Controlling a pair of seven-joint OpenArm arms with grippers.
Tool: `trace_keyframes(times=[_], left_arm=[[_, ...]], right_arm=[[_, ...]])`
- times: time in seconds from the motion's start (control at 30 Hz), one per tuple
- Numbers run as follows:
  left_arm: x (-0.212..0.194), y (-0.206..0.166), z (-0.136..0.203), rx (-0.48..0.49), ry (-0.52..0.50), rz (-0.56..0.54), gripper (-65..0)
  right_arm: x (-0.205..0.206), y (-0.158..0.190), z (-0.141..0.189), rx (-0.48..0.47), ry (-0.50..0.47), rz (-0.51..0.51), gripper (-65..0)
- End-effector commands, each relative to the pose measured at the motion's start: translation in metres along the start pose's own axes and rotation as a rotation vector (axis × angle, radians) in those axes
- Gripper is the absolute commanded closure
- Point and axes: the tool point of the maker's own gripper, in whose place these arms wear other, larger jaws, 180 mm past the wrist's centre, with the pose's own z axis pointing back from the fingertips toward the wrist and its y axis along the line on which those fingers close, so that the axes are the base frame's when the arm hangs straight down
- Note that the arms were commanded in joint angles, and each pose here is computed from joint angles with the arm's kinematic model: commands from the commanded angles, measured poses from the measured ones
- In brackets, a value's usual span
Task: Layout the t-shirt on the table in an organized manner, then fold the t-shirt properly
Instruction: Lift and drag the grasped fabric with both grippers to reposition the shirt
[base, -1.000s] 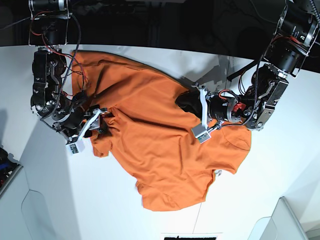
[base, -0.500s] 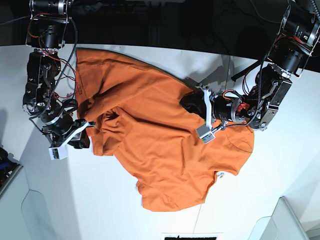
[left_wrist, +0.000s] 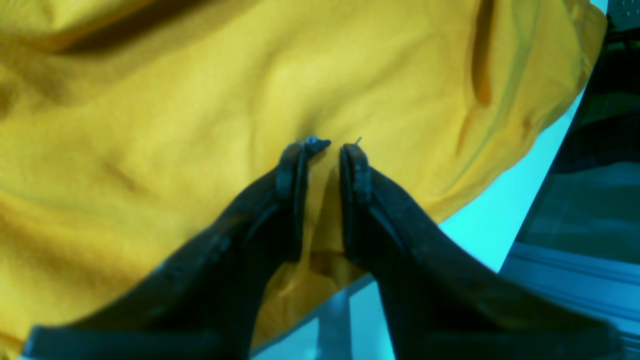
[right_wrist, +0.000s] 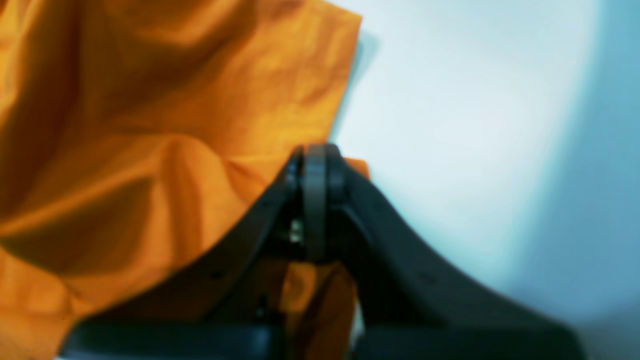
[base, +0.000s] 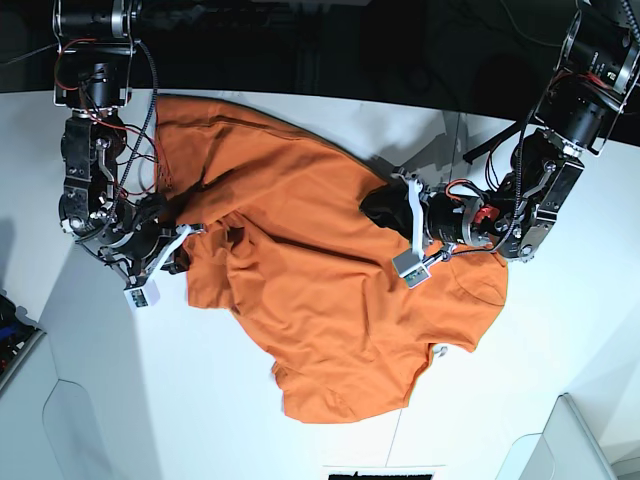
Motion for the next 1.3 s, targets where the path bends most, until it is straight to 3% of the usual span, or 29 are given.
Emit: trace_keyframes(times=[0.0, 0.2, 0.33, 0.43, 0.57, 0.7, 0.8, 0.9, 1.07, 1.27], left_arm=[[0.003, 0.010, 0.008, 0.035, 0.014, -0.028, -15.5], [-0.002, 0.016, 0.014, 0.050, 0.026, -0.026, -15.5], [0.000, 0.009, 0.015, 0.013, 0.024, 0.004, -15.5], [0.018, -0.002, 0.020, -0.030, -0.016, -0.005, -15.5], [0.041, -0.017, 0.034, -0.034, -0.056, -0.113, -15.5], [0.058, -0.042, 0.042, -0.070, -0.097, -0.194, -15.5], [0.057, -0.064, 0.032, -0.122, -0.115, -0.198, -15.5], [0.047, -0.091, 0.009, -0.193, -0.124, -0.159, -15.5], [0.032, -0.133, -0.023, -0.280, -0.143, -0.098, -15.5], [0.003, -0.129, -0.048, -0.250, -0.077, -0.043, -15.5]], right_arm=[[-0.007, -0.016, 0.010, -0.042, 0.026, 0.011, 0.0], [-0.035, -0.022, 0.048, -0.080, 0.010, 0.029, 0.0], [-0.031, -0.019, 0.076, -0.088, -0.068, -0.002, 0.0], [-0.001, -0.021, 0.096, -0.097, -0.182, -0.013, 0.0], [0.047, -0.012, 0.120, -0.090, -0.345, -0.012, 0.0], [0.089, 0.007, 0.116, -0.033, -0.464, -0.061, 0.0], [0.120, 0.028, 0.095, 0.030, -0.530, -0.095, 0.0], [0.145, 0.053, 0.055, 0.089, -0.498, -0.065, 0.0], [0.162, 0.100, -0.010, 0.185, -0.321, 0.118, 0.0], [0.129, 0.105, -0.055, 0.151, -0.080, 0.321, 0.0]])
